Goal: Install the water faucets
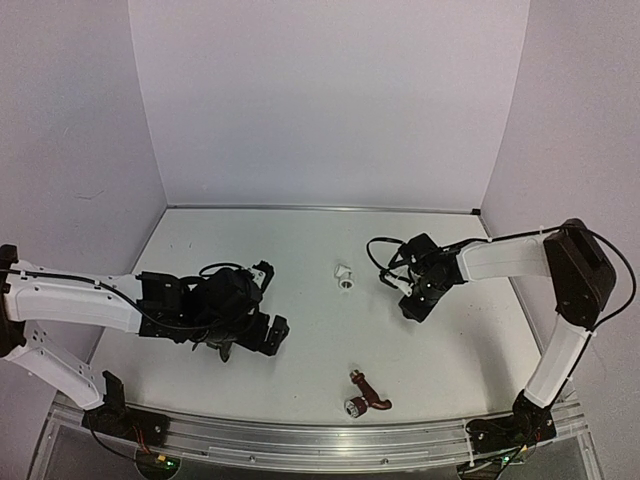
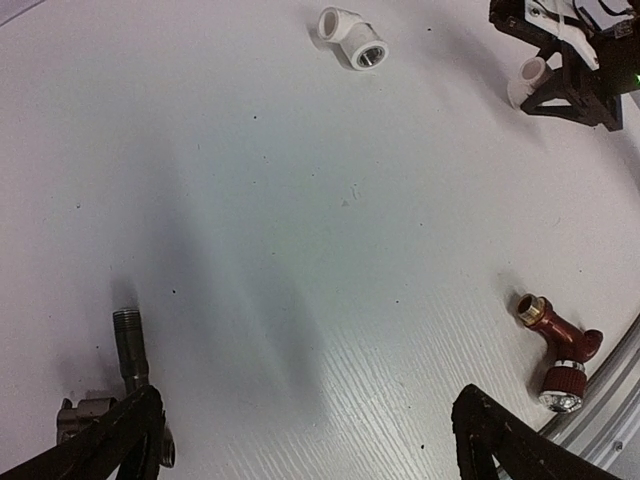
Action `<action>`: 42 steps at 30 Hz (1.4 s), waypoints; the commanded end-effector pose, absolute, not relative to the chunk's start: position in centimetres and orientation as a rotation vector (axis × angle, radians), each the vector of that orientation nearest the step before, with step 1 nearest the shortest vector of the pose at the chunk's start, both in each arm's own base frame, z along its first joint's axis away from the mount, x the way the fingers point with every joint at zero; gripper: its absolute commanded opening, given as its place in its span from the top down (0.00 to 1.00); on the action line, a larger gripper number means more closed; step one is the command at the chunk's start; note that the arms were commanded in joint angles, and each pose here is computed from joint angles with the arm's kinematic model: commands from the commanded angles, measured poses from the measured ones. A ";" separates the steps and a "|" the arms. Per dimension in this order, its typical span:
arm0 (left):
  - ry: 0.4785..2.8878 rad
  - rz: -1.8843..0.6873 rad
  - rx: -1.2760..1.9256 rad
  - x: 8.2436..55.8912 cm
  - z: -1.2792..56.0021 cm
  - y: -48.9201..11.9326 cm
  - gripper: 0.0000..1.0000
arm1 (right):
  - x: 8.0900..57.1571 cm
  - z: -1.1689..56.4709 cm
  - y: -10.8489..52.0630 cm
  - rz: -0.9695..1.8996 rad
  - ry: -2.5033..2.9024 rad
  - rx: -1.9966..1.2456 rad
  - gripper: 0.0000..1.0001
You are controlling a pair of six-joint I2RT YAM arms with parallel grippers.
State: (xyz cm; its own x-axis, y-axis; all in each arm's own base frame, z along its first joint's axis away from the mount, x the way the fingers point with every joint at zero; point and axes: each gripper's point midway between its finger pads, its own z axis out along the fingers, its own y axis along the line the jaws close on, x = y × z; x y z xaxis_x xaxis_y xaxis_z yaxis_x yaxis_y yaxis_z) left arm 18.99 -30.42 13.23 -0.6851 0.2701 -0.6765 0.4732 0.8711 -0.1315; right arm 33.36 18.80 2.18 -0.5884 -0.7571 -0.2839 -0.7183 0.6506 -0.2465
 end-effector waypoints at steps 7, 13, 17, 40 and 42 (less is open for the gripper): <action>2.369 -0.356 0.447 19.3 14.0 -29.1 0.00 | 33.8 2.1 19.4 -0.123 2.533 -1.122 0.56; 2.439 -0.362 0.371 18.8 13.8 -28.1 0.00 | 34.5 5.1 20.7 -0.051 2.500 -1.096 0.37; 2.488 -0.378 0.244 18.4 13.6 -26.6 0.00 | 35.5 7.4 21.3 -0.041 2.455 -1.081 0.26; 2.501 -0.206 -0.787 14.4 9.2 -12.7 0.12 | 34.8 18.5 25.2 0.259 2.224 -1.090 0.02; 2.468 -0.217 -0.832 14.5 9.2 -12.3 0.14 | 34.7 18.8 25.3 0.271 2.220 -1.090 0.02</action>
